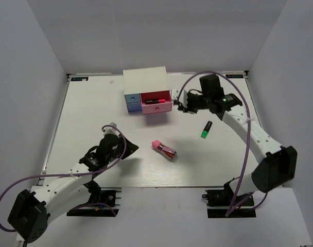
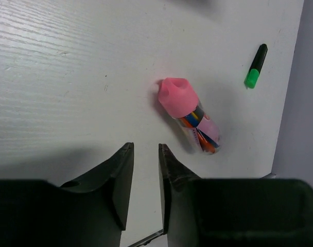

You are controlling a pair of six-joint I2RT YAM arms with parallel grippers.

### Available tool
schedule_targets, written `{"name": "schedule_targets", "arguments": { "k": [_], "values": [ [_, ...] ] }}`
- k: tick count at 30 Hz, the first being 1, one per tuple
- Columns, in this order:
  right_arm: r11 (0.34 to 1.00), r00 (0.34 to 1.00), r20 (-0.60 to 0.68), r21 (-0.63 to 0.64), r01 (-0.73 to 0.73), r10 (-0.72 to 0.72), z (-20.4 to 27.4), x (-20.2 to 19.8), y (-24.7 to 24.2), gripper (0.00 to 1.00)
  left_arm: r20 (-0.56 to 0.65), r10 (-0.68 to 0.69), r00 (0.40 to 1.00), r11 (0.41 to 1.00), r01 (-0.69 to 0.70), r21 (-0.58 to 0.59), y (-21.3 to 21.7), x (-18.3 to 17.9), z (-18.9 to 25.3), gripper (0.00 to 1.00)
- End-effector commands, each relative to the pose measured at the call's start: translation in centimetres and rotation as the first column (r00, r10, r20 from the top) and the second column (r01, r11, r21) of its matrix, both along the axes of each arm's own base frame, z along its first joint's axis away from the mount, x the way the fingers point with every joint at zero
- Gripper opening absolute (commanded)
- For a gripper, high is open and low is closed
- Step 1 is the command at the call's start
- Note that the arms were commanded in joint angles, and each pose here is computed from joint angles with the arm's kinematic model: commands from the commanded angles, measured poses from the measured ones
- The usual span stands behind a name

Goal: Sort the stationery into containers
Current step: Pick up the pen from the center of the board.

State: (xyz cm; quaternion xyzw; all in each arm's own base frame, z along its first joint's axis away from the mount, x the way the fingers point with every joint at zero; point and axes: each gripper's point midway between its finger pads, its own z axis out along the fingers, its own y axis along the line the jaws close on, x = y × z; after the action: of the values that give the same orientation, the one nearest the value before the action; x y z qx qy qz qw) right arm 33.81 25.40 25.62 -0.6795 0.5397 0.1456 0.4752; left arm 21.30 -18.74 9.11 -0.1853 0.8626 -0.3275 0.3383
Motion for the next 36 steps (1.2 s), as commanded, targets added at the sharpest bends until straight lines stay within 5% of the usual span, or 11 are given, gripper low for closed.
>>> {"name": "schedule_targets", "arguments": {
  "k": [1, 3, 6, 16, 18, 36],
  "values": [
    [0.982, 0.998, -0.053, -0.187, 0.023, -0.033, -6.3, -2.6, -4.7, 0.39, 0.03, -0.039, 0.999, 0.999, 0.04, -0.025, -0.8, 0.1, 0.6, 0.37],
    [0.968, 1.0, -0.006, -0.251, 0.017, -0.019, -7.6, -3.8, -7.1, 0.52, 0.018, -0.047, 0.999, 0.999, 0.048, -0.022, -1.0, 0.1, 0.2, 0.51],
    [0.924, 1.0, 0.025, -0.383, 0.016, -0.007, -11.2, -5.2, -10.8, 0.57, 0.014, -0.055, 0.998, 0.998, 0.055, -0.025, -1.5, 0.4, 0.1, 0.67],
    [0.802, 0.964, -0.006, -0.553, -0.225, 0.266, -17.1, -6.9, -14.3, 0.66, -0.037, -0.133, 0.99, 0.991, 0.134, 0.02, -2.9, 0.9, -0.3, 0.7],
    [0.764, 0.947, -0.036, -0.582, -0.28, 0.319, -17.8, -6.6, -14.9, 0.78, -0.046, -0.133, 0.99, 0.991, 0.134, 0.025, -2.8, 0.8, -0.5, 0.7],
    [0.633, 0.906, -0.15, -0.67, -0.388, 0.396, -20.9, -0.3, -16.2, 0.72, -0.024, -0.079, 0.997, 0.996, 0.08, 0.045, -1.0, 0.1, -0.3, 0.71]
  ]
}}
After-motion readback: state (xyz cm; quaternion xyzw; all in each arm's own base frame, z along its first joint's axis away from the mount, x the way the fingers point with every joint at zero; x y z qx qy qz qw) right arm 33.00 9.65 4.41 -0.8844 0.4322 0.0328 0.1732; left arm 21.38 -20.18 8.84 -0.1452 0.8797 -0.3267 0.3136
